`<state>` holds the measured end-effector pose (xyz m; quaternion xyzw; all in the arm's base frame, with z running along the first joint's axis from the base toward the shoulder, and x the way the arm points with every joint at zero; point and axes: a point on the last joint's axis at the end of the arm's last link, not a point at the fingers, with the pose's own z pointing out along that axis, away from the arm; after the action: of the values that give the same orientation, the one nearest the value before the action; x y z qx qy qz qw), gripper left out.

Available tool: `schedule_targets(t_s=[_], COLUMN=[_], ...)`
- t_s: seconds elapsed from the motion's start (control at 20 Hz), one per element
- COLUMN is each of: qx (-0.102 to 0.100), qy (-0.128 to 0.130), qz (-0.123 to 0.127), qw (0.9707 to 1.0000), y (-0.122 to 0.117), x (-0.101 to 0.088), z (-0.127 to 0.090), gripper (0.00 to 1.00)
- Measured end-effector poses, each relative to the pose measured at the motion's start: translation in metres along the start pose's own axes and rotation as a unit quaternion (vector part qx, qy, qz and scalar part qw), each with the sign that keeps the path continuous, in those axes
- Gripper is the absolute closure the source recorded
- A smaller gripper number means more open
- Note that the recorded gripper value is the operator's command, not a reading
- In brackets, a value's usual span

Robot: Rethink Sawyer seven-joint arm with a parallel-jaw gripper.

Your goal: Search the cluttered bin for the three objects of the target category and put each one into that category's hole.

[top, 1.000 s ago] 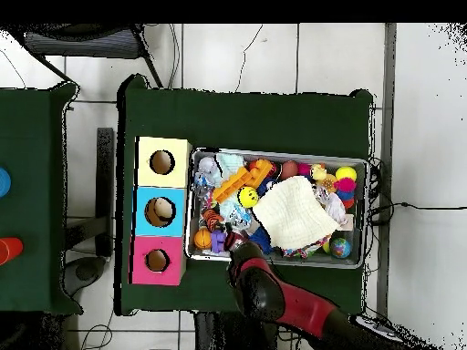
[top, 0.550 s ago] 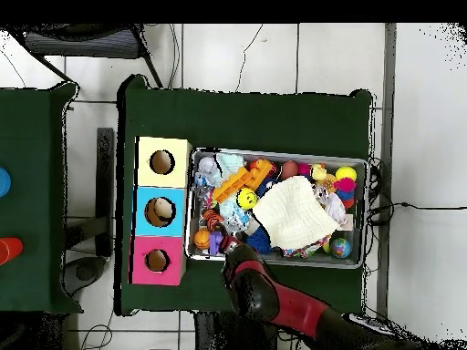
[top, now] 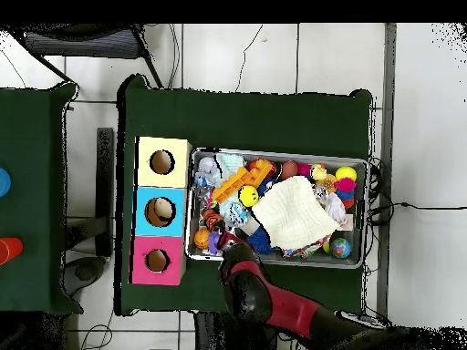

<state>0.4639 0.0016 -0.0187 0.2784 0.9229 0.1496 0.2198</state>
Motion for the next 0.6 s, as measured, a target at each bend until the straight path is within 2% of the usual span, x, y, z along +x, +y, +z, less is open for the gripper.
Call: schedule_targets(t_s=[0.1, 0.35, 0.6], qx=[-0.001, -0.007, -0.015], qy=[-0.005, 0.014, 0.009], qz=[0.003, 0.013, 0.019], qw=[1.0, 0.9998, 0.9997], y=[0.0, 0.002, 0.004], x=[0.002, 0.02, 0.021], z=[0.002, 0.008, 0.016], gripper=[0.0, 0.0, 0.0])
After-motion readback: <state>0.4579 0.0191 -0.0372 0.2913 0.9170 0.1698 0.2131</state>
